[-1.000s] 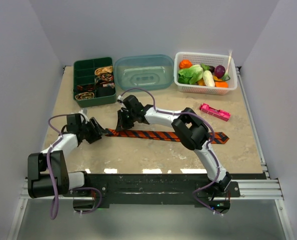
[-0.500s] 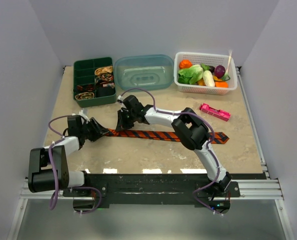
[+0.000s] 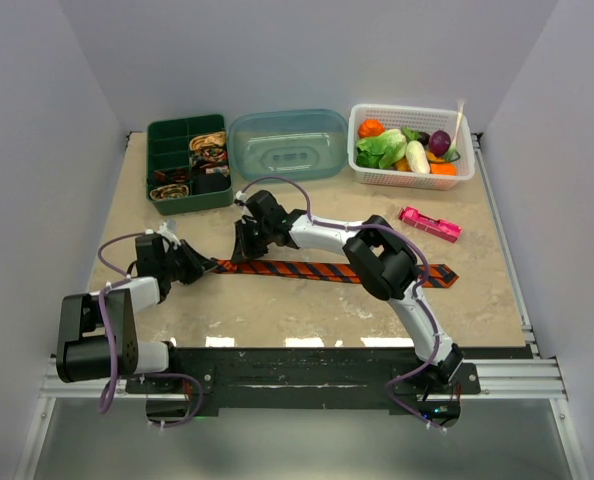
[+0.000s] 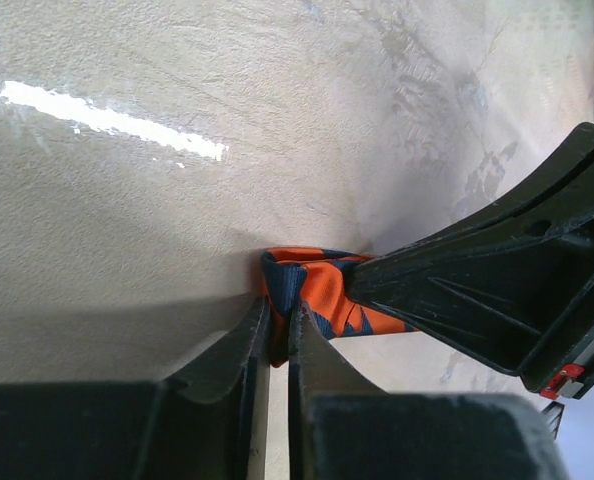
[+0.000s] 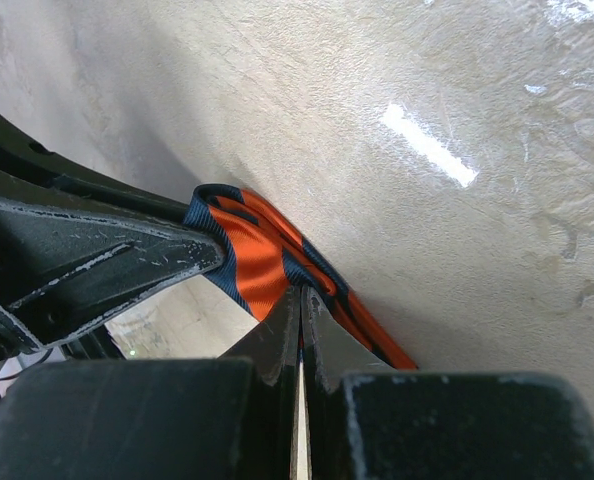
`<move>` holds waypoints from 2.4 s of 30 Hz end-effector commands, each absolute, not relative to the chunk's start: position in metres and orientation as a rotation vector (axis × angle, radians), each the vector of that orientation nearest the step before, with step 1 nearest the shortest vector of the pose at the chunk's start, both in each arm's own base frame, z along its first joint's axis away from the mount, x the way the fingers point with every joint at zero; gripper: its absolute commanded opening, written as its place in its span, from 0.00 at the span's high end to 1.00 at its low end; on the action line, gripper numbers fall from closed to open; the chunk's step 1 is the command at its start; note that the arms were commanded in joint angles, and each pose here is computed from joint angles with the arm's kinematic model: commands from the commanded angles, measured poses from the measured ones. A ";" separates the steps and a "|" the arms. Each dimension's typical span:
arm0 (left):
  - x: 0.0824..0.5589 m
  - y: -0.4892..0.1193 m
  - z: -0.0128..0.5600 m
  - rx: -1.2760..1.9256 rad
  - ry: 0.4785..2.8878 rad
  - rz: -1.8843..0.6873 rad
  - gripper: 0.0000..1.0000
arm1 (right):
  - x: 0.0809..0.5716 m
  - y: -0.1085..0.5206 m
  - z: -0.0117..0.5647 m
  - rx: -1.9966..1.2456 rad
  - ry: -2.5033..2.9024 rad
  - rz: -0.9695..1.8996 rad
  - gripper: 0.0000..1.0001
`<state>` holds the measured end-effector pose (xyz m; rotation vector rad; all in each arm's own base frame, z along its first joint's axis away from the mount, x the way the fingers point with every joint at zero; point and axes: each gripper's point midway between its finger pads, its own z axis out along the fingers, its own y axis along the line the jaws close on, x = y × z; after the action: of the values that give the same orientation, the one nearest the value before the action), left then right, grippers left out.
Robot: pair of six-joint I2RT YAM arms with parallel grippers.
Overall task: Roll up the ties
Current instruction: Roll the tie at the center of the board.
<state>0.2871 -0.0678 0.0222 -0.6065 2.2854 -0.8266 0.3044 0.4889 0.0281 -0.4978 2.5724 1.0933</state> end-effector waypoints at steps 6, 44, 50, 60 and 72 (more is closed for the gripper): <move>0.300 -0.070 0.047 -0.519 2.205 -0.864 1.00 | 0.298 0.497 0.061 -0.539 2.523 1.155 1.00; 0.315 -0.089 0.102 -0.355 2.261 -0.591 1.00 | 0.302 0.499 0.054 -0.518 2.504 1.125 1.00; 0.318 -0.098 0.112 -0.326 2.246 -0.628 1.00 | 0.303 0.500 0.049 -0.504 2.508 1.138 1.00; 0.315 -0.109 0.108 -0.296 2.268 -0.655 1.00 | 0.309 0.509 0.047 -0.463 2.483 1.169 1.00; 0.311 -0.114 0.090 -0.269 2.333 -0.619 1.00 | 0.313 0.523 0.052 -0.454 2.462 1.231 1.00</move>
<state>0.3001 -0.1058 0.0774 -0.3145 2.3630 -0.6075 0.3053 0.5032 0.0278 -0.4417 2.5495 1.1547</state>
